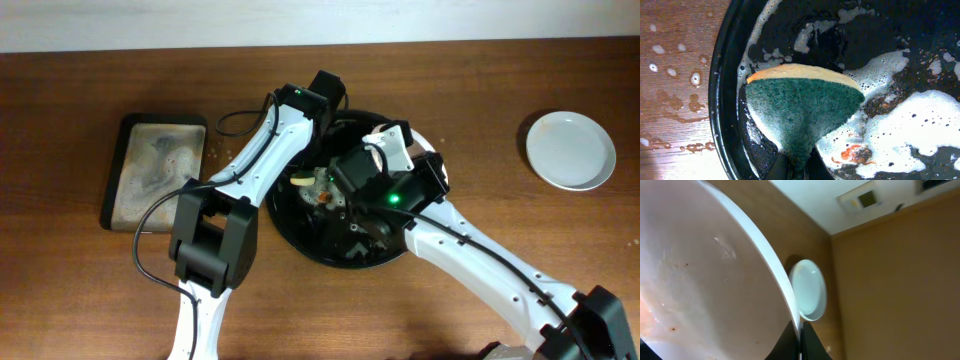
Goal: Clean dirty plates on tray and stack at the side
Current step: 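Tilt the plate up with the right gripper while scrubbing its underside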
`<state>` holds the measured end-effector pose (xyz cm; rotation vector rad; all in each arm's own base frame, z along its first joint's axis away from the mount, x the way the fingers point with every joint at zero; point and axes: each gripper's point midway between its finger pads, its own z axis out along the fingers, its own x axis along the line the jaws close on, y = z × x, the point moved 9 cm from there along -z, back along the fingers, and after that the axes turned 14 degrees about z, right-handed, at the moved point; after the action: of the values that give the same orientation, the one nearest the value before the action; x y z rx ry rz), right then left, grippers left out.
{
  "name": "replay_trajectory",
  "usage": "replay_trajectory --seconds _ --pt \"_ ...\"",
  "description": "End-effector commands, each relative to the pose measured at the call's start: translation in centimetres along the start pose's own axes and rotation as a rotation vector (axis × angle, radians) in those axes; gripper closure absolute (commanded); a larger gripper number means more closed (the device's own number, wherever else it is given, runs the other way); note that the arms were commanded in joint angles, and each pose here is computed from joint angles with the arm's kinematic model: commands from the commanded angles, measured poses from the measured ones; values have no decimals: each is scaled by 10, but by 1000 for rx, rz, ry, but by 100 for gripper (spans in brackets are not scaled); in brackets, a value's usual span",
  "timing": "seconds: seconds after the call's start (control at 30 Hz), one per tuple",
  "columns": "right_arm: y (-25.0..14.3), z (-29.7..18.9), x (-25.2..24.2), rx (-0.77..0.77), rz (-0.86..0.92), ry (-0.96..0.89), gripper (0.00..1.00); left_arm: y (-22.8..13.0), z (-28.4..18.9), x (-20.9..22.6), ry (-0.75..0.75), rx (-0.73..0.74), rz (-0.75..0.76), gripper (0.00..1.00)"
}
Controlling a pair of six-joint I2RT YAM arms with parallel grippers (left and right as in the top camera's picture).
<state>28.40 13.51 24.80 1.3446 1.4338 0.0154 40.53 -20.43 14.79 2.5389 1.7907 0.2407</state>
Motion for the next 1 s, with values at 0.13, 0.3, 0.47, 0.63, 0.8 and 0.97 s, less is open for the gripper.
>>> replay_trajectory --seconds 0.13,0.3,0.47,0.63,0.8,0.97 --pt "2 7 0 122 143 214 96 3 0 -1 -9 -9 -2 100" --pt "-9 36 -1 329 250 430 96 2 0 -3 -30 -1 25 100" --pt "-16 58 -9 467 352 568 96 5 -1 -13 -155 -20 90 100" --pt "-21 68 -16 534 401 620 96 6 17 -9 -249 -5 61 100" --pt "-21 68 -16 538 402 624 96 -1 34 -1 -298 19 30 100" --pt "-25 63 -11 610 450 675 96 -3 30 -5 -441 21 53 100"
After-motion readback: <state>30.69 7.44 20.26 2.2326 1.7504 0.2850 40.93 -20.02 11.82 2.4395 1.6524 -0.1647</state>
